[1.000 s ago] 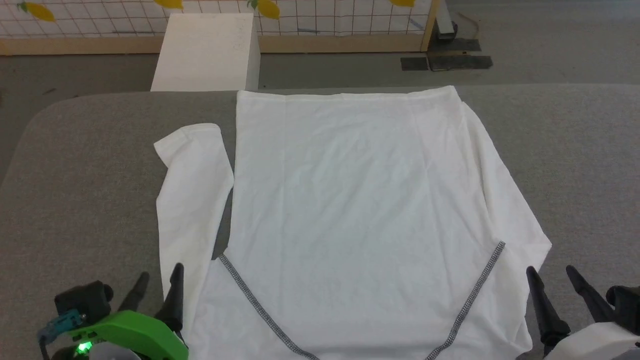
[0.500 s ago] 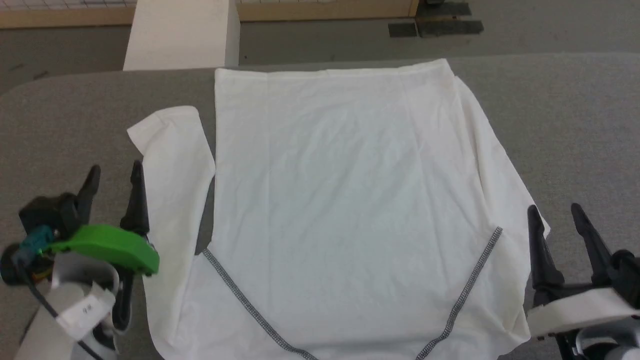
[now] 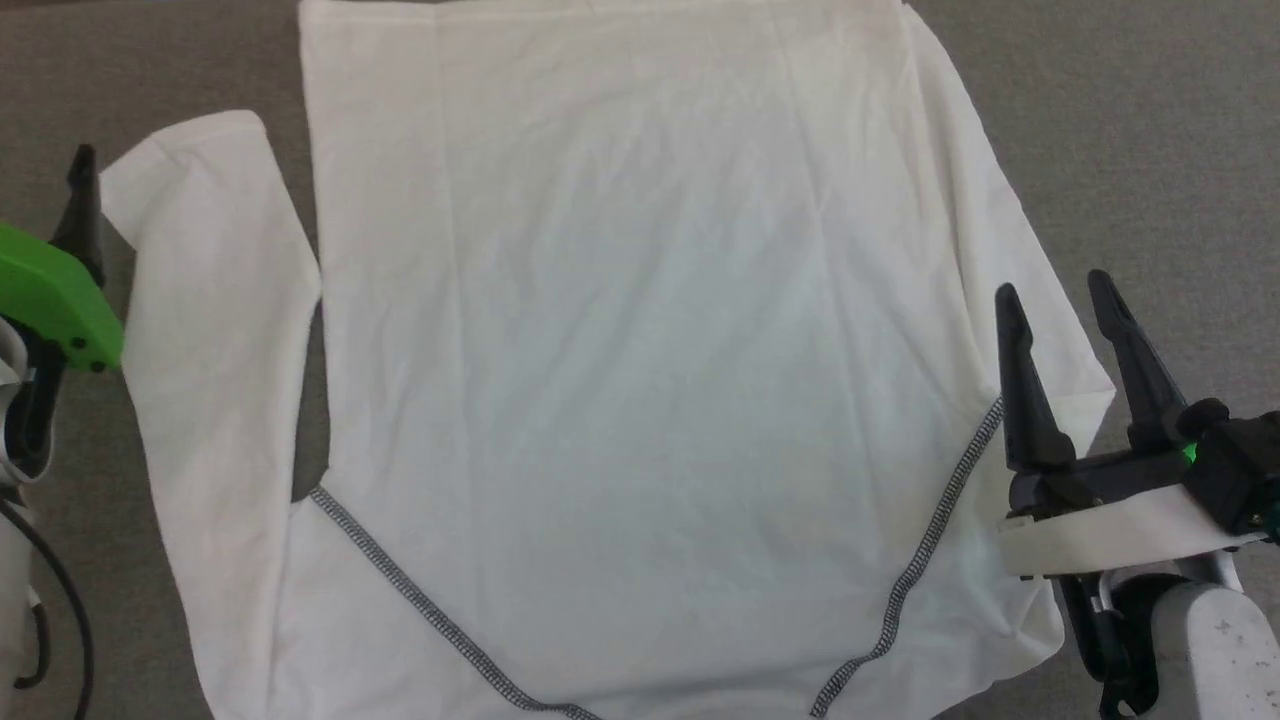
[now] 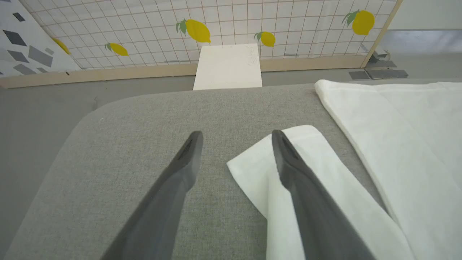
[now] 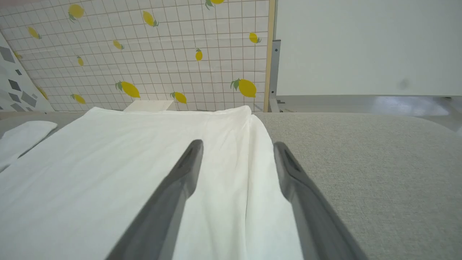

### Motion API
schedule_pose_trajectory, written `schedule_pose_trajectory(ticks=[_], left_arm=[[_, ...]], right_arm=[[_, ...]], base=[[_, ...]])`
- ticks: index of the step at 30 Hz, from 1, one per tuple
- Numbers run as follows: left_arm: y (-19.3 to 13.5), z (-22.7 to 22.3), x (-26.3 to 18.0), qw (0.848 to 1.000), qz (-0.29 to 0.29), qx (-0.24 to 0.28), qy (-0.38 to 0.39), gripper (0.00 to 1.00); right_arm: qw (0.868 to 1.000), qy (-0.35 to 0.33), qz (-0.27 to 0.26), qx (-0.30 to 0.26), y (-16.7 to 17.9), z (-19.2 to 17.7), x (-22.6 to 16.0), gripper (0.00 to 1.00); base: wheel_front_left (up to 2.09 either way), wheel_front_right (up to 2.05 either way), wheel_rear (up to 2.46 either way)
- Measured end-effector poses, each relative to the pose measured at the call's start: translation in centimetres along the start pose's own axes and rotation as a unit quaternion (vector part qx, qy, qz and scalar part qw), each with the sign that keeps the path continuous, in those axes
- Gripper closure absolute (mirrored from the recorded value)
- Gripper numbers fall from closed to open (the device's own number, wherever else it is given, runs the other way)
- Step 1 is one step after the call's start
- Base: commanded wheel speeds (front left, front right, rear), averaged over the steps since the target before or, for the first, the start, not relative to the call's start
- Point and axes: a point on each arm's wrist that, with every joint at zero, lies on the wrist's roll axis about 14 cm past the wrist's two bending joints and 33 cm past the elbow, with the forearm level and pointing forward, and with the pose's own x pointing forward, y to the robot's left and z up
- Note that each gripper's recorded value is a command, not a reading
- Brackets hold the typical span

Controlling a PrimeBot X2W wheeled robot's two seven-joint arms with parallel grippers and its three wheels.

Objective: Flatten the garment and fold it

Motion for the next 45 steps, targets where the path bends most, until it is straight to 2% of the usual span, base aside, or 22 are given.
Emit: schedule_pose_trajectory(ticks=[7,15,16,17,18,25,30,36,40,45], left_arm=[[-0.9,-6.3,2.0,0.994,-0.008,-0.030,0.106,0.00],[-0.8,-7.9,2.7,0.988,0.009,-0.048,0.145,0.00],[-0.6,-7.9,2.7,0.987,0.016,-0.050,0.149,0.53],[-0.5,-7.9,2.7,0.987,0.019,-0.052,0.152,0.79],[-0.5,-7.8,2.7,0.986,0.022,-0.052,0.154,1.00],[1.7,-5.5,2.0,0.990,0.071,-0.051,0.112,1.00],[4.2,-0.5,-1.1,0.993,0.108,-0.045,0.028,1.00],[6.3,5.2,-6.2,0.988,0.134,-0.047,-0.054,1.00],[6.0,8.9,-9.8,0.984,0.127,-0.054,-0.110,1.00],[3.8,12.2,-13.8,0.980,0.091,-0.058,-0.167,1.00]], right_arm=[[1.000,0.014,-0.020,-0.006,-1.4,-1.4,-0.1,0.00],[0.999,0.023,-0.030,-0.008,-2.1,-1.9,-0.2,0.00],[0.999,0.023,-0.029,-0.006,-2.0,-1.9,-0.2,0.00],[0.999,0.023,-0.027,-0.005,-1.9,-1.9,-0.2,0.00],[0.999,0.023,-0.026,-0.005,-1.8,-1.9,-0.2,0.00],[0.999,0.018,-0.027,-0.004,-1.8,-1.1,-0.4,0.00],[0.999,0.007,-0.031,0.000,-2.0,0.3,-1.6,0.00],[0.999,-0.001,-0.032,0.005,-1.9,1.6,-3.4,0.00],[1.000,-0.010,-0.028,0.007,-1.6,2.7,-4.3,0.00],[0.999,-0.029,-0.010,0.011,-0.5,4.2,-4.4,0.00]], base=[[0.00,0.00,0.00],[0.00,0.00,0.00],[0.00,0.00,0.00],[0.00,0.00,0.00],[0.00,0.00,0.00],[0.00,0.00,0.00],[0.00,0.00,0.00],[0.00,0.00,0.00],[0.00,0.00,0.00],[0.00,0.00,0.00]])
